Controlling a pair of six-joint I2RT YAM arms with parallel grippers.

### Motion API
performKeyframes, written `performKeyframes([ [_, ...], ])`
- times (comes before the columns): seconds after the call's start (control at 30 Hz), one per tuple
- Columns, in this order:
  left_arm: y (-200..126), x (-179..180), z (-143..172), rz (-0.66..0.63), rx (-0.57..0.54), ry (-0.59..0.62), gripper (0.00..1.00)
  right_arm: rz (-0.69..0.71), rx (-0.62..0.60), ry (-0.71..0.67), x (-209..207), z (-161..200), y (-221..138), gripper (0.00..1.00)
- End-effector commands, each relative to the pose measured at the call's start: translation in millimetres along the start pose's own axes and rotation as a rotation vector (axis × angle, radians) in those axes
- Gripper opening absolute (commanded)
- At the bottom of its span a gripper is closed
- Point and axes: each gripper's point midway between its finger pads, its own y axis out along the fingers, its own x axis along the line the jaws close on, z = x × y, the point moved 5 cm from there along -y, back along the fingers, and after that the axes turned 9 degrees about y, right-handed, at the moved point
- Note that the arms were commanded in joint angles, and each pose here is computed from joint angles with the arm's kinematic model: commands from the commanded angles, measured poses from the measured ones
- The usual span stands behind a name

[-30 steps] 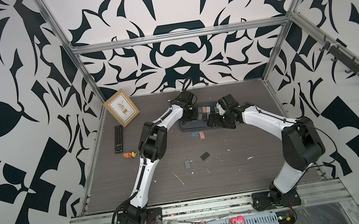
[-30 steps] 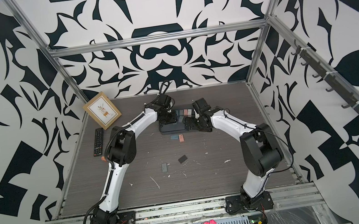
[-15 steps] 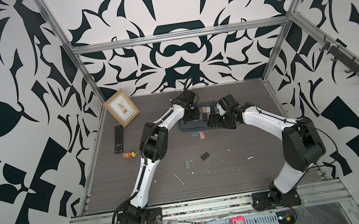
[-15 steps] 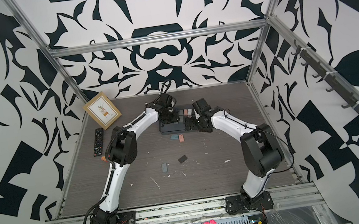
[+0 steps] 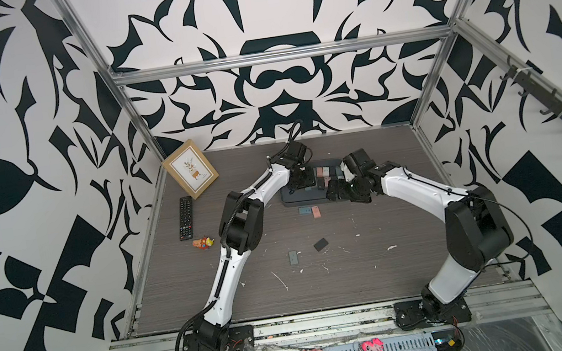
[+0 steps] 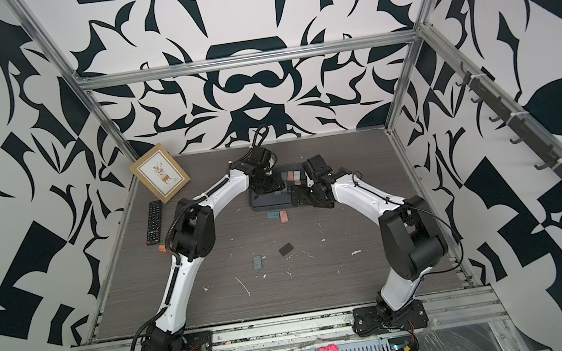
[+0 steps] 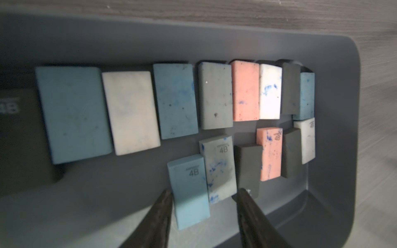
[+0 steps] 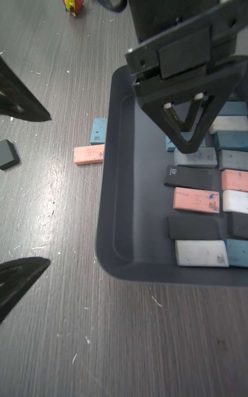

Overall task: Put the eraser in the storage box
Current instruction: Place the eraser in the storage box.

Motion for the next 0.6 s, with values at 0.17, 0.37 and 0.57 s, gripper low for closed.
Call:
performKeyframes([
  [0.17,-33.1,-20.0,-15.6,0.046,-0.052,0.009,0.71,0.03,-0.039,-0.05,-0.9,5.7,-10.8,0.99],
  [0.37,-73.3,-34.1,-23.8,0.074,-0.087,0.019,0.94,0.067,-0.022,-0.12,4.9,27.0,-1.3,0.99],
  [0.57,-116.2,-36.1,-17.0,0.077,-0.117,0.013,0.99,0.127,-0.007,-0.132,13.1,57.2,2.1,0.99],
])
